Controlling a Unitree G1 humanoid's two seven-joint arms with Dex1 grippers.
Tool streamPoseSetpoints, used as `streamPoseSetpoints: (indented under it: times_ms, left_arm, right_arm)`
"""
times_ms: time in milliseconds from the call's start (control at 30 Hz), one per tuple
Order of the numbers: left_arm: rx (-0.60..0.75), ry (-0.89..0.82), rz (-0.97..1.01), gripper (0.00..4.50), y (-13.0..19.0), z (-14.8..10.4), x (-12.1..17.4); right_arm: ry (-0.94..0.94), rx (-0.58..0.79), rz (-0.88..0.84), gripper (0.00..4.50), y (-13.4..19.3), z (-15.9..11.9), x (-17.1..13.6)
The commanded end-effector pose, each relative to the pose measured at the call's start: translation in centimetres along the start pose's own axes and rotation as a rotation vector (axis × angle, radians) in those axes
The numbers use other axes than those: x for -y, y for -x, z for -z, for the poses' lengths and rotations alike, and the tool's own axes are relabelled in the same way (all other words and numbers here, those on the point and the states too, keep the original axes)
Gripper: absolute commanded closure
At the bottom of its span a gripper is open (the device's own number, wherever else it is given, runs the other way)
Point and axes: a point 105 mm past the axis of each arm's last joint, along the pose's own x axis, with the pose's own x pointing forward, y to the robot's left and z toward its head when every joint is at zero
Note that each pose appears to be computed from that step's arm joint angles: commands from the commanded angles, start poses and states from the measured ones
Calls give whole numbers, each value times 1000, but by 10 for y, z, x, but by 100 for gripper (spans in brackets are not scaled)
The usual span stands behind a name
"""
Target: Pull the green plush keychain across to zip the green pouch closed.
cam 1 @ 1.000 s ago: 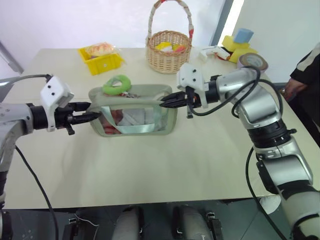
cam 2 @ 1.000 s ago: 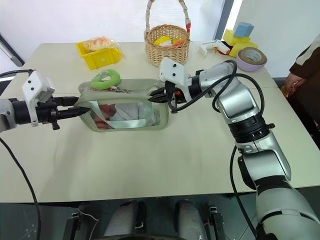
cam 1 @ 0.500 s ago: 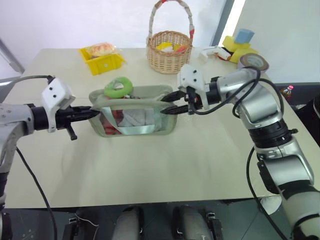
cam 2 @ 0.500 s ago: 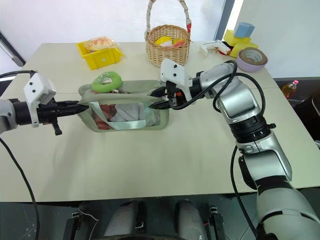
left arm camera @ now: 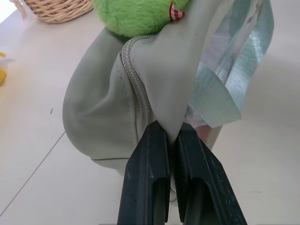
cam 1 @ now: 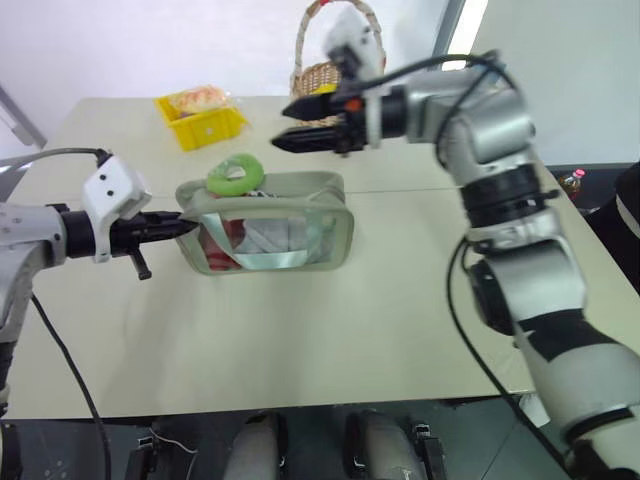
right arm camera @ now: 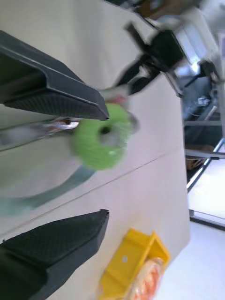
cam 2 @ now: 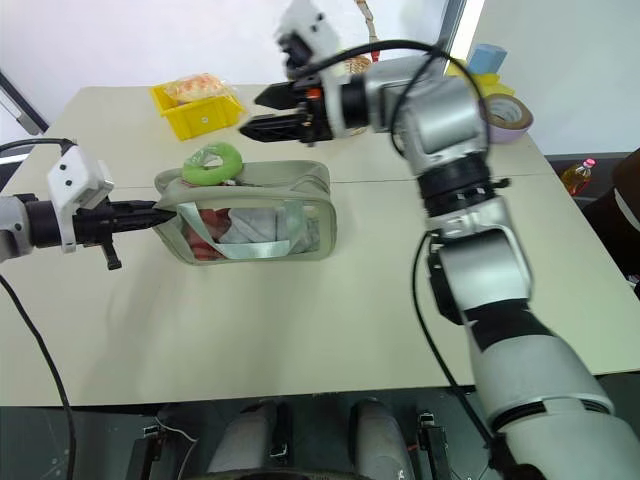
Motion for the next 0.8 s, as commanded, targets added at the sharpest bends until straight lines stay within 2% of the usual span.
streamPoseSetpoints:
  times_ms: [33, 200, 400, 567, 600, 633, 700, 767, 800]
  left_arm:
    - [-16, -33, 5, 450, 2, -3, -2]
    - [-13, -37, 5, 450, 2, -5, -1]
    - [-16, -34, 1, 450, 3, -3, 1]
    - [-12, -30, -4, 450, 2, -3, 2]
    - [-11, -30, -5, 450, 2, -3, 2]
    - [-11, -29, -6, 450, 1, -3, 2]
    - [-11, -29, -8, 450, 1, -3, 1]
    - [-11, -29, -10, 450, 0, -2, -1]
    - [-11, -30, -12, 450, 0, -2, -1]
  right_arm:
    - [-6, 27, 31, 137, -17, -16, 2]
    - [-31, -41, 6, 137, -39, 4, -1]
    - [-12, -133, -18, 137, -46, 24, -3]
    - [-23, -113, -9, 137, -47, 22, -1]
    - [-29, -103, -10, 190, -47, 20, -1]
    - [-26, -95, -12, 220, -45, 18, -1]
    - [-25, -88, -21, 310, -38, 14, -1]
    - [-28, -83, -29, 422, -30, 11, 0]
    - [-30, -81, -30, 444, -28, 10, 0]
